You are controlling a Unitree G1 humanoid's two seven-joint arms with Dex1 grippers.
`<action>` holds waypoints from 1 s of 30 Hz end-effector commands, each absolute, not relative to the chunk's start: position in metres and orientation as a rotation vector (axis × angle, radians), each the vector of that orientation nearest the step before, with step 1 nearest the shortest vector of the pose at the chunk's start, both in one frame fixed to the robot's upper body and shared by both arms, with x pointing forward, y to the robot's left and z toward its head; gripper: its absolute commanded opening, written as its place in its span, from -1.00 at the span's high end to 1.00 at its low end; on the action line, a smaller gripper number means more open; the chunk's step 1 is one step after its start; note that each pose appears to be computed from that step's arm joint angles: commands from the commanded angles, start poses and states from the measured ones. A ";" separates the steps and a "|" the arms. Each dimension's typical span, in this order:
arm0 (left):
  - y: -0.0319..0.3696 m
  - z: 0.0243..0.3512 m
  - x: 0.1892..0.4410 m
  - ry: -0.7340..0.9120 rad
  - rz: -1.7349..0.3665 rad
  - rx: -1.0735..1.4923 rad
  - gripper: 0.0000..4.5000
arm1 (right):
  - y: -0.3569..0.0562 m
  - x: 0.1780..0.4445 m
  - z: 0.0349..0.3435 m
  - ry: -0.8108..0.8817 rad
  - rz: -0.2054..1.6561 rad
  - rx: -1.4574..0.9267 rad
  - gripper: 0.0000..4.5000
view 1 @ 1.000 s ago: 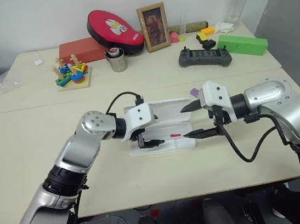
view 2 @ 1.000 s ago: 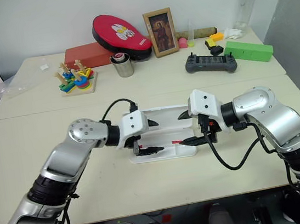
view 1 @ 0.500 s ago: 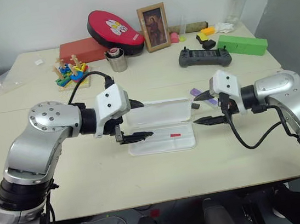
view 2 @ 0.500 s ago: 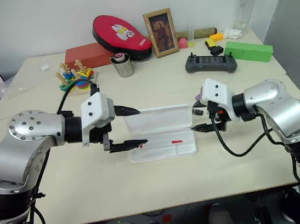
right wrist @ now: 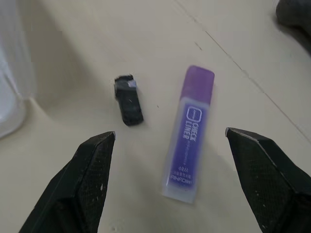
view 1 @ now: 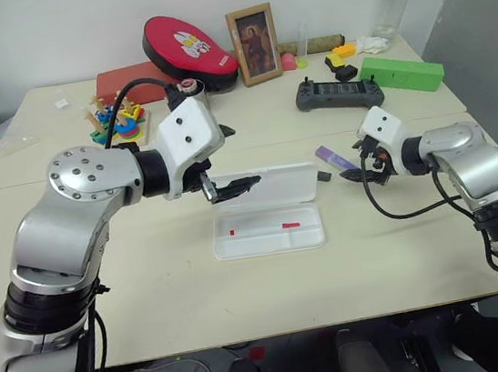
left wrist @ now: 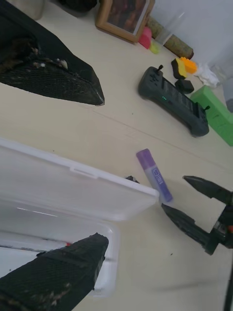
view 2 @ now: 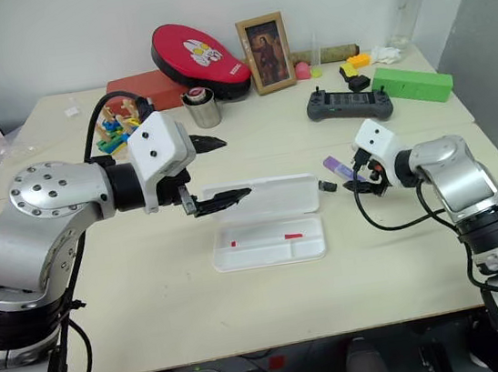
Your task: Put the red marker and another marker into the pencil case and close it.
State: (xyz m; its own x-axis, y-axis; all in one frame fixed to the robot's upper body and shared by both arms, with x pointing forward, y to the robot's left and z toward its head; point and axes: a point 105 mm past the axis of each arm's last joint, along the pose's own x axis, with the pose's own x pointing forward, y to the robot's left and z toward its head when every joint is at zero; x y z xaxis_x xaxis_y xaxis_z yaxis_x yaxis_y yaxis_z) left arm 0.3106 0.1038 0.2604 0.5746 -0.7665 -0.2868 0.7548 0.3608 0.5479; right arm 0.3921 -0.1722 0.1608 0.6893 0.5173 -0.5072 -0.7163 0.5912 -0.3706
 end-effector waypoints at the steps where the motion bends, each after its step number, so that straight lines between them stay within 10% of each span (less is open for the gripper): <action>1: 0.105 0.272 0.313 -0.055 -0.938 0.704 -0.99 | -0.171 0.400 0.179 0.302 0.702 -0.587 -0.69; 18: 0.108 0.269 0.317 -0.040 -0.907 0.673 -0.99 | -0.176 0.436 0.154 0.378 0.558 -0.384 -0.69; 30: 0.109 0.269 0.317 -0.036 -0.901 0.672 -1.00 | -0.170 0.428 0.140 0.440 0.615 -0.348 0.46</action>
